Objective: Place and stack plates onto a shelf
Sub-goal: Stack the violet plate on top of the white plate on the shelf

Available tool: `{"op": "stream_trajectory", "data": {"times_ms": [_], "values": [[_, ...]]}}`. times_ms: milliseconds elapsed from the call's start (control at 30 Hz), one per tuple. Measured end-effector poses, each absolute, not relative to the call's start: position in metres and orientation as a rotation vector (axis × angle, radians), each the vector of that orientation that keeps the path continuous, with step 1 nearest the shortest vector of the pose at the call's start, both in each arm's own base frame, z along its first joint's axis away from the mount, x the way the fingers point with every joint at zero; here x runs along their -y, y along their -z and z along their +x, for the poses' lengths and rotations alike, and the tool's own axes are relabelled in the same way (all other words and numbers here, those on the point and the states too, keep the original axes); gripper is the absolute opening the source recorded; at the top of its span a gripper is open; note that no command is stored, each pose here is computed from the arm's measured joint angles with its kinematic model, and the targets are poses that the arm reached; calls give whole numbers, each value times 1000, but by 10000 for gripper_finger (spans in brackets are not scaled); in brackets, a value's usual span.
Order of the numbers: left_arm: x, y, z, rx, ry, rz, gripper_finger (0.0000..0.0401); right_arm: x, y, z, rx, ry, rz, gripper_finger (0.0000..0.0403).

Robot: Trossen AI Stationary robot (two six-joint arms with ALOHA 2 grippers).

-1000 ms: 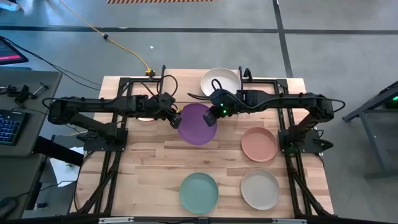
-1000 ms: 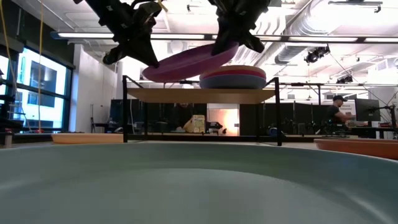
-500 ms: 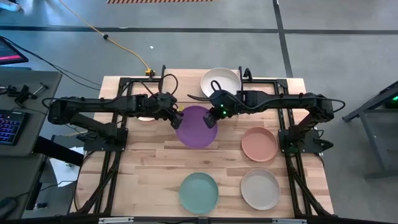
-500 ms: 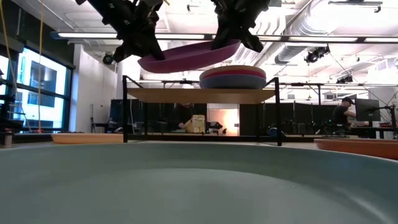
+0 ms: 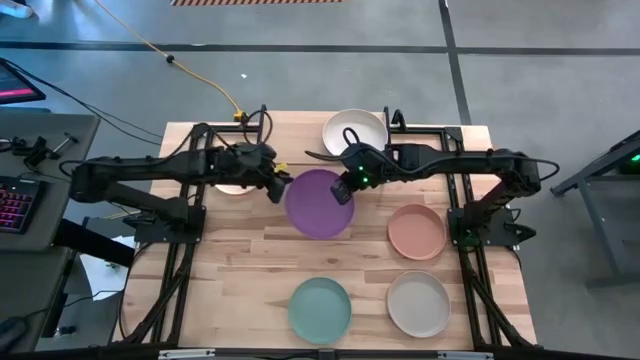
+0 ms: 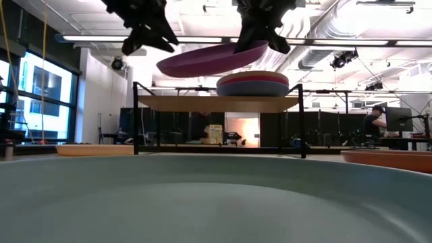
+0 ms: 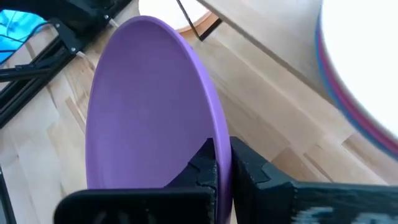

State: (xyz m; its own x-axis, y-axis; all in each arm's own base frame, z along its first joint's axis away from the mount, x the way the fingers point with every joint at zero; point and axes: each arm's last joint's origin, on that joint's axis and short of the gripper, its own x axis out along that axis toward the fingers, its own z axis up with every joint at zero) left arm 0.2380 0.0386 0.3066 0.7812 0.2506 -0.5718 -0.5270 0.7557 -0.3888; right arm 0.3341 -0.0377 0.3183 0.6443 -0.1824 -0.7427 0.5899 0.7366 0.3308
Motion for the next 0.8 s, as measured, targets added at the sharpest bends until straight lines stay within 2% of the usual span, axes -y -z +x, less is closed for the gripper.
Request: {"op": "stream_trajectory", "data": {"times_ms": [400, 667, 800], "values": [[-37, -328, 220, -413, -451, -546, 92, 70, -359, 291, -637, 524, 554, 0], [-37, -328, 220, -410, -456, -566, 92, 113, -385, 248, -516, 655, 519, 0], [-37, -328, 220, -409, -457, -572, 92, 144, -390, 226, -475, 722, 568, 0]]}}
